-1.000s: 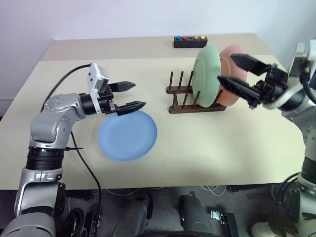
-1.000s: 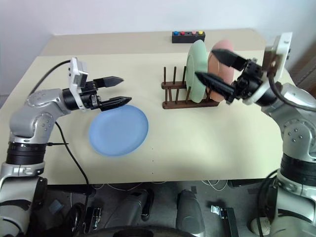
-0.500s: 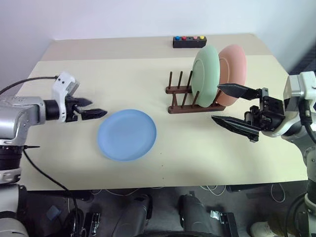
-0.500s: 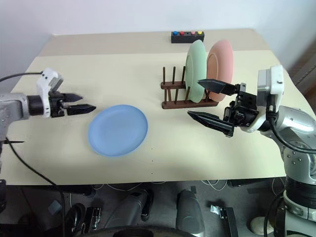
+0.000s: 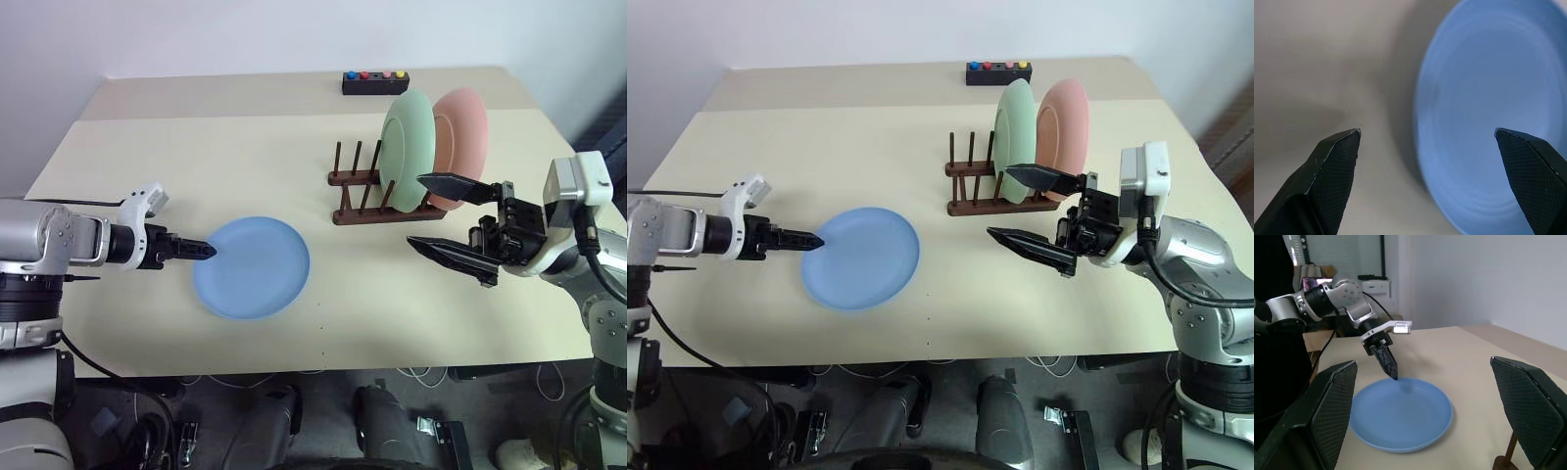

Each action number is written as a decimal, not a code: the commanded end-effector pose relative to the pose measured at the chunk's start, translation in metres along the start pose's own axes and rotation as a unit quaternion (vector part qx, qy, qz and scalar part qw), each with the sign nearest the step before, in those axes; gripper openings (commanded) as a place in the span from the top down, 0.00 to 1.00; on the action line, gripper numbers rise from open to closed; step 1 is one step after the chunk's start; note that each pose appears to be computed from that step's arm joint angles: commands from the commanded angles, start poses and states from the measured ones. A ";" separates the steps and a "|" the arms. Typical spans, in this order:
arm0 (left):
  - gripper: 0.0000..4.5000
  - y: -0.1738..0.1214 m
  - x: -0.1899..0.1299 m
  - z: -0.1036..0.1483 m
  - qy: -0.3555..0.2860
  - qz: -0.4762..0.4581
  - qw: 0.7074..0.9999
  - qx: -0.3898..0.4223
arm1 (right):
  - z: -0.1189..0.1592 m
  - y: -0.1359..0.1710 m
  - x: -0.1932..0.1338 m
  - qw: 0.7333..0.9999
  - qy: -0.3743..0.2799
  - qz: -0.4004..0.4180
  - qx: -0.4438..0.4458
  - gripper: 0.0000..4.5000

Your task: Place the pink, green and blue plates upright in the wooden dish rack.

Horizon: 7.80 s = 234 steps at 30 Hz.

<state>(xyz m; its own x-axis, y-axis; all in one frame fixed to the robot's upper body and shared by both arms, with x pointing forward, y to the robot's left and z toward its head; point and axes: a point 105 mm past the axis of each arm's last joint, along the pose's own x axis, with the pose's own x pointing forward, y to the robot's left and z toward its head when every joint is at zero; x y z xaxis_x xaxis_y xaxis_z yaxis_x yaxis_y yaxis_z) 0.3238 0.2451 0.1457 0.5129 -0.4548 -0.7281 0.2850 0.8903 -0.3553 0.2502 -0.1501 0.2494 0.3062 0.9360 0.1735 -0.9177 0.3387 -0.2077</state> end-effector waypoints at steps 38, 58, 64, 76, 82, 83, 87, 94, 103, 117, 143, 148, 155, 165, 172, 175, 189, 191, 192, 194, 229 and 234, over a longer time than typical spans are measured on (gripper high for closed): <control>0.99 -0.045 -0.018 0.052 -0.083 -0.139 0.987 -0.013 | -0.035 0.011 0.006 0.983 0.150 0.015 -0.105 0.00; 0.99 -0.104 -0.030 0.113 -0.416 -0.207 0.883 -0.072 | -0.009 -0.019 0.079 0.717 0.177 0.000 -0.674 0.00; 0.99 -0.126 -0.021 0.106 -0.433 -0.207 0.874 -0.074 | -0.016 -0.027 0.085 0.669 0.184 -0.020 -0.719 0.00; 0.99 -0.140 -0.013 0.100 -0.439 -0.219 0.867 -0.091 | -0.019 -0.040 0.094 0.621 0.196 -0.067 -0.756 0.00; 0.99 -0.148 -0.011 0.098 -0.436 -0.234 0.864 -0.095 | -0.026 -0.035 0.102 0.630 0.192 -0.061 -0.750 0.00; 0.99 -0.149 -0.011 0.098 -0.435 -0.233 0.864 -0.093 | -0.027 -0.035 0.102 0.630 0.193 -0.060 -0.749 0.00; 1.00 -0.154 -0.009 0.095 -0.429 -0.245 0.865 -0.092 | -0.036 -0.036 0.102 0.639 0.204 -0.057 -0.740 0.31; 1.00 -0.155 -0.009 0.092 -0.423 -0.252 0.866 -0.092 | -0.034 -0.043 0.098 0.631 0.217 -0.064 -0.742 0.98; 0.93 -0.169 -0.017 0.093 -0.447 -0.283 0.846 -0.068 | -0.034 -0.042 0.096 0.636 0.217 -0.068 -0.738 0.99; 0.01 -0.150 -0.053 0.076 -0.434 -0.322 0.840 0.049 | -0.025 -0.050 0.087 0.625 0.222 -0.083 -0.744 1.00; 0.01 -0.105 -0.048 0.051 -0.392 -0.241 0.844 0.276 | 0.132 -0.044 0.100 0.942 -0.276 -0.186 -0.045 1.00; 0.01 -0.107 -0.044 0.044 -0.370 -0.241 0.841 0.312 | 0.122 -0.048 0.099 0.936 -0.294 -0.144 0.128 1.00; 0.01 -0.108 -0.049 0.045 -0.381 -0.227 0.820 0.361 | 0.078 -0.065 0.088 0.903 -0.287 -0.161 0.277 1.00; 0.01 -0.110 -0.059 0.051 -0.440 -0.228 0.792 0.356 | 0.048 -0.060 0.096 0.885 -0.275 -0.143 0.349 1.00; 0.01 -0.113 -0.062 0.047 -0.439 -0.266 0.798 0.316 | 0.040 -0.058 0.101 0.888 -0.260 -0.146 0.351 1.00; 0.01 -0.115 -0.060 0.046 -0.442 -0.262 0.797 0.317 | 0.033 -0.060 0.102 0.889 -0.251 -0.153 0.350 1.00; 0.01 -0.120 -0.061 0.043 -0.440 -0.270 0.794 0.320 | 0.009 -0.077 0.099 0.892 -0.226 -0.186 0.344 1.00; 0.01 -0.120 -0.061 0.043 -0.440 -0.270 0.794 0.321 | 0.005 -0.078 0.100 0.892 -0.222 -0.189 0.345 1.00; 0.01 -0.120 -0.061 0.043 -0.440 -0.270 0.794 0.321 | 0.005 -0.078 0.101 0.892 -0.223 -0.187 0.346 1.00; 0.01 -0.119 -0.061 0.043 -0.439 -0.270 0.795 0.320 | 0.004 -0.078 0.102 0.891 -0.225 -0.187 0.348 1.00; 0.00 -0.120 -0.056 0.041 -0.428 -0.273 0.798 0.324 | 0.027 -0.056 0.104 0.951 -0.178 -0.156 0.199 0.01; 0.00 -0.119 -0.055 0.042 -0.429 -0.275 0.798 0.322 | 0.022 -0.055 0.103 0.960 -0.159 -0.157 0.171 0.01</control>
<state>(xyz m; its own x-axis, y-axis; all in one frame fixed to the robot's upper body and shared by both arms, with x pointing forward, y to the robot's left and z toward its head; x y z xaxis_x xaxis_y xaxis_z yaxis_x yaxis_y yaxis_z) 0.2973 0.1618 0.2438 0.4625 -0.8672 0.1844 0.8757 0.4793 0.0577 0.3326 -0.0780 0.2905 0.5706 0.6929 0.4408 -0.8200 0.5100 0.2599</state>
